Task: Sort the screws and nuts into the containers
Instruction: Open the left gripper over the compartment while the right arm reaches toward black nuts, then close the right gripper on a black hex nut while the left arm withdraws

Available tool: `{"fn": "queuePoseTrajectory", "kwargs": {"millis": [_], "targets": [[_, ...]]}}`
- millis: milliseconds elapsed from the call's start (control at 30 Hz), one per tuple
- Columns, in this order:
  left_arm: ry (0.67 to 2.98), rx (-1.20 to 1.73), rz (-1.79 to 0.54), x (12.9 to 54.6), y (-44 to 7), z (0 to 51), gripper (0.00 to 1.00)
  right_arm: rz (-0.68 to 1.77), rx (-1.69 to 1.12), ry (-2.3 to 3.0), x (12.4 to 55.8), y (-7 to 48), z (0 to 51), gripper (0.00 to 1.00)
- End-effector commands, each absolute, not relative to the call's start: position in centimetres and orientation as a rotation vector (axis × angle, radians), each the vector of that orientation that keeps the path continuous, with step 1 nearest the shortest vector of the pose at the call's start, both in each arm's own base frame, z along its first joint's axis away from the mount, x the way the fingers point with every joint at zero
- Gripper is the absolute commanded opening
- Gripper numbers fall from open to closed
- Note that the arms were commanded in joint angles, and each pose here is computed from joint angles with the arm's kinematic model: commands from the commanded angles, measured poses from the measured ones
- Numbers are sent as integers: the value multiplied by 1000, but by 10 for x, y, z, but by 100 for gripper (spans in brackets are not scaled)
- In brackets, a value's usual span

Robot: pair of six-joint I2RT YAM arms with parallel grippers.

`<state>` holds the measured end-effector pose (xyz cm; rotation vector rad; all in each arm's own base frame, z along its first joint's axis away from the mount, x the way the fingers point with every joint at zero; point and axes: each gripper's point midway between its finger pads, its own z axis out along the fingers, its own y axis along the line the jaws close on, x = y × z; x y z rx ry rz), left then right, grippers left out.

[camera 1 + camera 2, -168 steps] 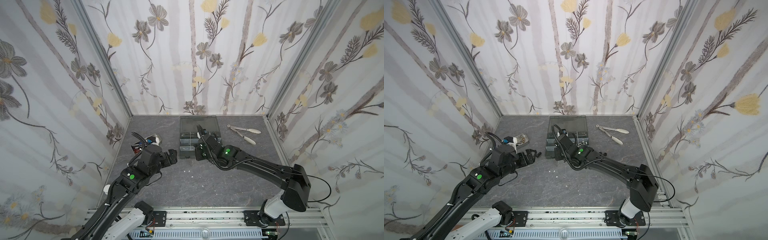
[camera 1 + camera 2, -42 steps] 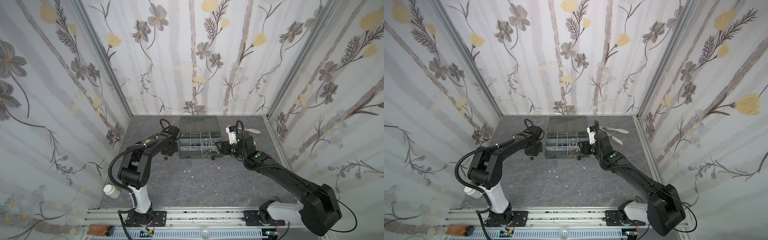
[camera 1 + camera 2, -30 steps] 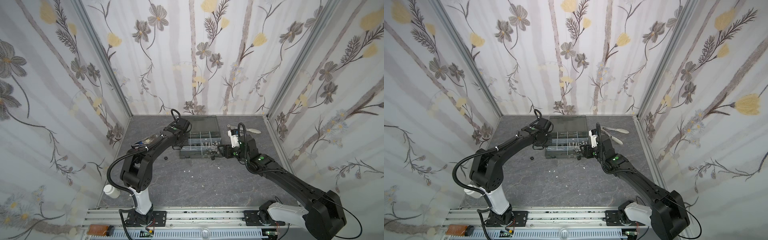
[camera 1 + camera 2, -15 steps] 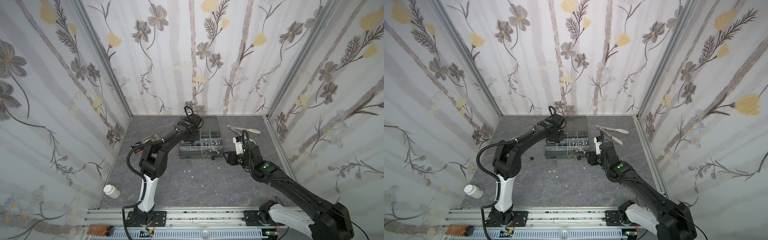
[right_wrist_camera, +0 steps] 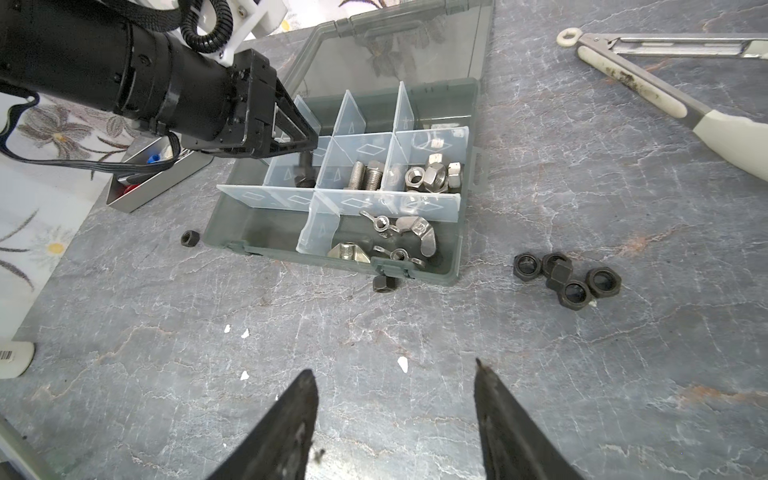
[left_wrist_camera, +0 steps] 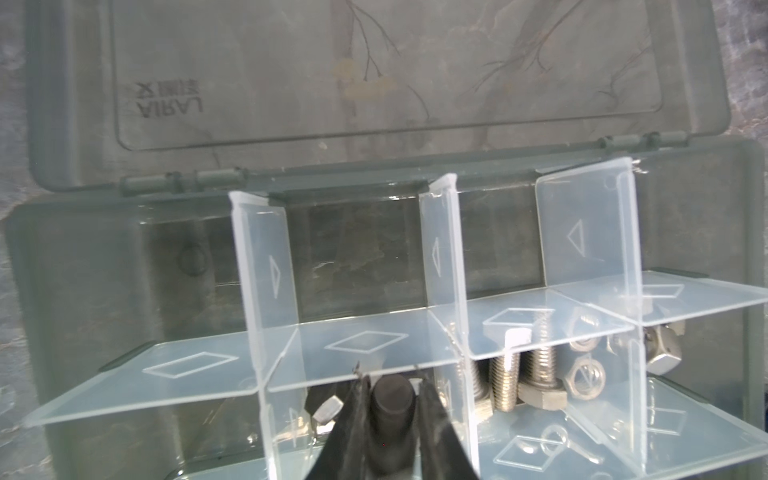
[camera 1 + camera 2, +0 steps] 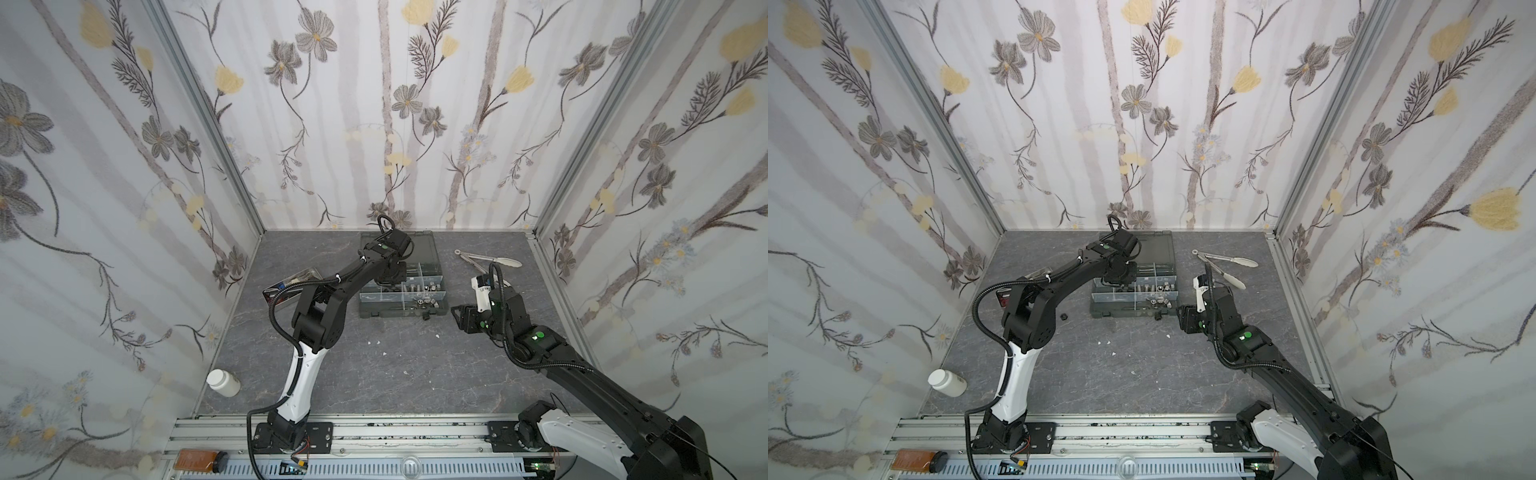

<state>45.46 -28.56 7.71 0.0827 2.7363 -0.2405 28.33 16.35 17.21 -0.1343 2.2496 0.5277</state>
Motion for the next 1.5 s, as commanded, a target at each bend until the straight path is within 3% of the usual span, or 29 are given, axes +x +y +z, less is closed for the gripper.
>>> {"fn": "queuePoseTrajectory", "kwargs": {"millis": [0, 133, 500, 767, 1000, 1300, 1467], "targets": [[2733, 69, -264, 454, -289, 81, 33, 474, -81, 2277, 283, 152, 165, 62], [2677, 69, -293, 455, -287, 103, 50, 426, -36, 2304, 286, 142, 161, 63], [2461, 48, -397, 419, -259, 196, 72, 316, 93, 2349, 313, 108, 166, 59], [2365, 23, -436, 369, -222, 223, 83, 252, 167, 2409, 331, 93, 146, 57], [2358, -2, -440, 330, -196, 212, 91, 208, 218, 2480, 347, 88, 117, 50], [2323, -19, -372, 311, -169, 209, 97, 159, 273, 2539, 366, 88, 87, 54], [2339, -11, -380, 306, -169, 202, 97, 133, 299, 2555, 376, 88, 75, 52]]}}
